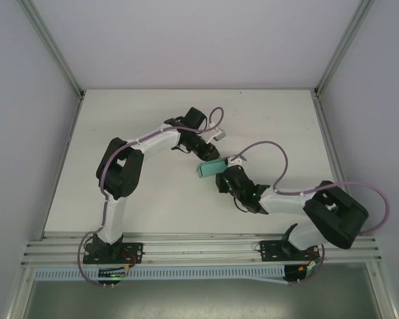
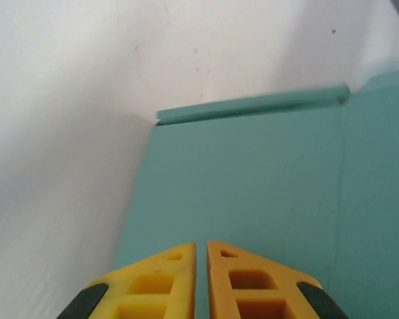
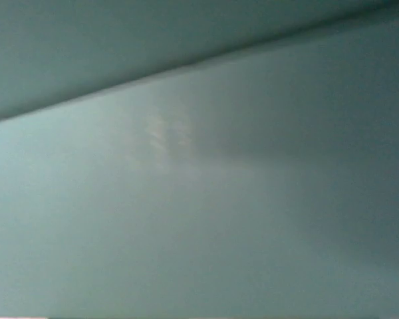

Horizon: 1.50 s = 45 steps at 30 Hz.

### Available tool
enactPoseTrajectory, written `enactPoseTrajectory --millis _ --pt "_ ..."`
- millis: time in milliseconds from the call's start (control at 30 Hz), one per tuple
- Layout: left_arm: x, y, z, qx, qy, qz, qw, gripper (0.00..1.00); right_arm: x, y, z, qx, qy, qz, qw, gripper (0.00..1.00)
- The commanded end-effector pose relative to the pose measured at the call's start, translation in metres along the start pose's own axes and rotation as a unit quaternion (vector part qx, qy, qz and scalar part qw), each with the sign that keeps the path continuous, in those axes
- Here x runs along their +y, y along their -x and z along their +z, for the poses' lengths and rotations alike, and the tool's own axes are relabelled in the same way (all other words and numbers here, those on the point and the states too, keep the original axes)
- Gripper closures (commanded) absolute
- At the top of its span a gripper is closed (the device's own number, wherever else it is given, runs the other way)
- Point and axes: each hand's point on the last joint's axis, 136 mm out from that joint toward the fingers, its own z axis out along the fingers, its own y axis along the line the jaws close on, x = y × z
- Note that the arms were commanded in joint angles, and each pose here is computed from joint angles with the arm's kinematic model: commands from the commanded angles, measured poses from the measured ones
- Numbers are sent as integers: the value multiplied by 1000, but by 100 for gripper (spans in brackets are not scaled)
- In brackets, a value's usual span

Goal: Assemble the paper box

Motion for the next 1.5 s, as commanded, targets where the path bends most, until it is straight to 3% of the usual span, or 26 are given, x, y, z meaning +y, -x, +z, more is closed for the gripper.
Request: enactPoseTrajectory --millis 0,200,333,500,700,900,1067,1233,1333,1467 --pt "-23 -13 26 49 -48 27 997 88 45 52 -1 -75 43 45 995 78" --pt "5 -1 19 41 -63 16 997 88 43 65 -8 -76 20 67 995 77" --pt "2 5 14 36 -77 52 995 87 32 62 -2 -61 -11 73 995 73" --pt "16 6 13 47 -52 62 996 85 25 65 2 -45 -20 80 996 71" --pt "30 15 10 44 -38 72 996 71 7 60 3 -7 -26 103 994 65" --pt "34 27 17 48 -51 87 994 70 11 60 8 13 -1 129 992 63" --pt "45 25 22 54 -36 84 994 70 9 60 5 24 -10 129 991 60" --pt "57 37 16 32 -9 87 996 66 -1 58 1 31 -27 135 990 59" --pt "62 43 12 24 0 92 995 57 -3 55 -2 38 -28 133 990 57" --pt "72 50 8 18 24 99 995 57 -6 52 -8 47 -37 132 989 55"
